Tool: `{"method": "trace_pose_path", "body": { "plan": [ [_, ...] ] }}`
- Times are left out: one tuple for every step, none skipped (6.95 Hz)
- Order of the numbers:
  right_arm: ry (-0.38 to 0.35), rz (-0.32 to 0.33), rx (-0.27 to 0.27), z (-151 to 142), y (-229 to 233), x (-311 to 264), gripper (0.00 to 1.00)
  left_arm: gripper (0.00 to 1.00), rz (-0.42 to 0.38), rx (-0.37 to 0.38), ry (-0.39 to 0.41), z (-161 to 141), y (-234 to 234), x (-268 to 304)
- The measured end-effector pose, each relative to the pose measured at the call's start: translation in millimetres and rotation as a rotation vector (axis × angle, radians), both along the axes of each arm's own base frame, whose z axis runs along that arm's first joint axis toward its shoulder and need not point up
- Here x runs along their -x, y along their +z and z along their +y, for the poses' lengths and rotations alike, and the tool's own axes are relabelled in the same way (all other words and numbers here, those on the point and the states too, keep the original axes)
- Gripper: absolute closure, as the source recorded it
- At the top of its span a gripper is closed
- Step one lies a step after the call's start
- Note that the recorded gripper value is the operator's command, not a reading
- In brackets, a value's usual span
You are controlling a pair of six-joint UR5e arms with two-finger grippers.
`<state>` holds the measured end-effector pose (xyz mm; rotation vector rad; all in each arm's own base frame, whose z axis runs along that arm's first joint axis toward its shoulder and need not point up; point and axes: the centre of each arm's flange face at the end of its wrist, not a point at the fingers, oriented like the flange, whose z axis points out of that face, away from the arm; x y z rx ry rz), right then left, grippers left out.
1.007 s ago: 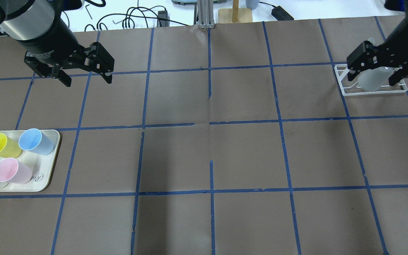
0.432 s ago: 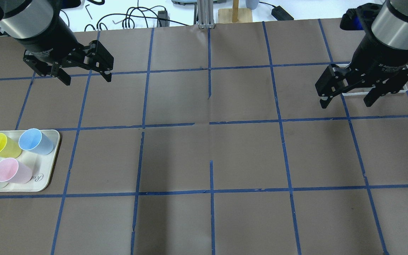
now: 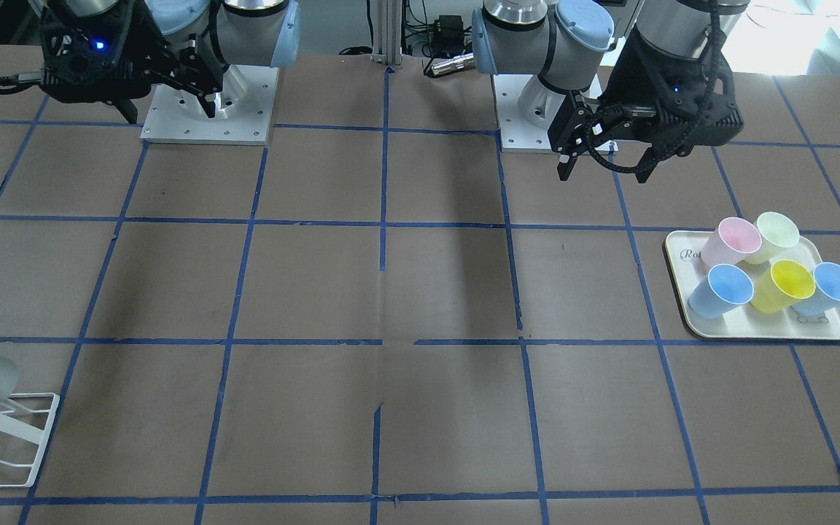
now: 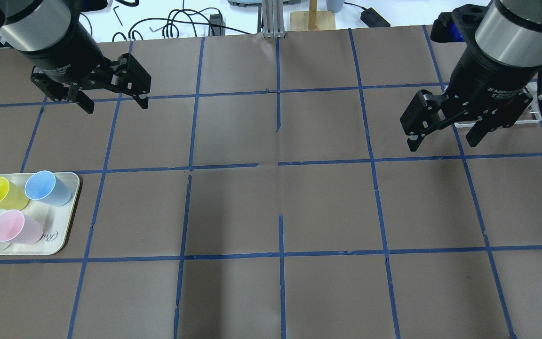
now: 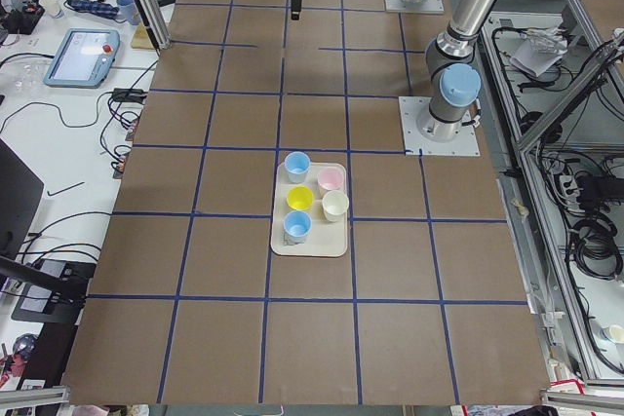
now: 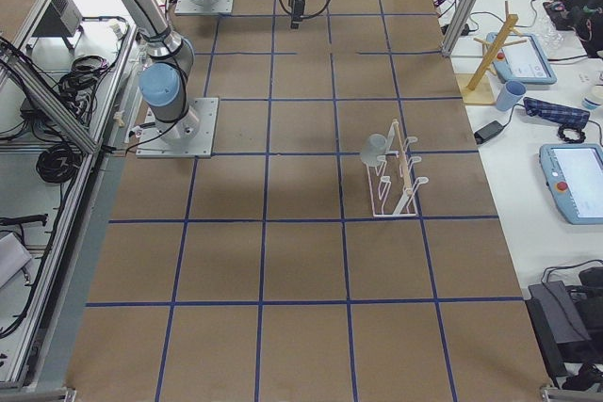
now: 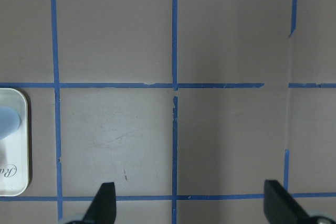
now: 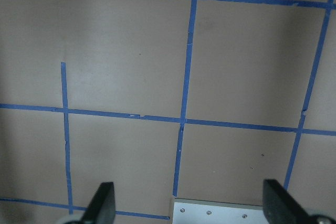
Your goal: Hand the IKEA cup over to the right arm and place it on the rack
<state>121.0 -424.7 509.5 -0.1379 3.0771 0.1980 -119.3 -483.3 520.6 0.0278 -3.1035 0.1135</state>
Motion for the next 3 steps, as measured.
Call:
{"method": "trace_pose_path", "body": {
  "plan": [
    [0.006,0.0,-0.003,1.8,-1.0,-2.6,0.0,0.0,0.0,0.0,0.0,0.0,-0.2,0.0],
    [0.007,0.001,-0.009,2.6,-3.9,-3.3,0.0,0.0,0.0,-0.001,0.0,0.0,-0.7,0.0],
    [0.006,0.005,-0.015,3.2,-9.6,-3.2,0.0,0.0,0.0,-0.002,0.0,0.1,-1.1,0.0]
  ]
}}
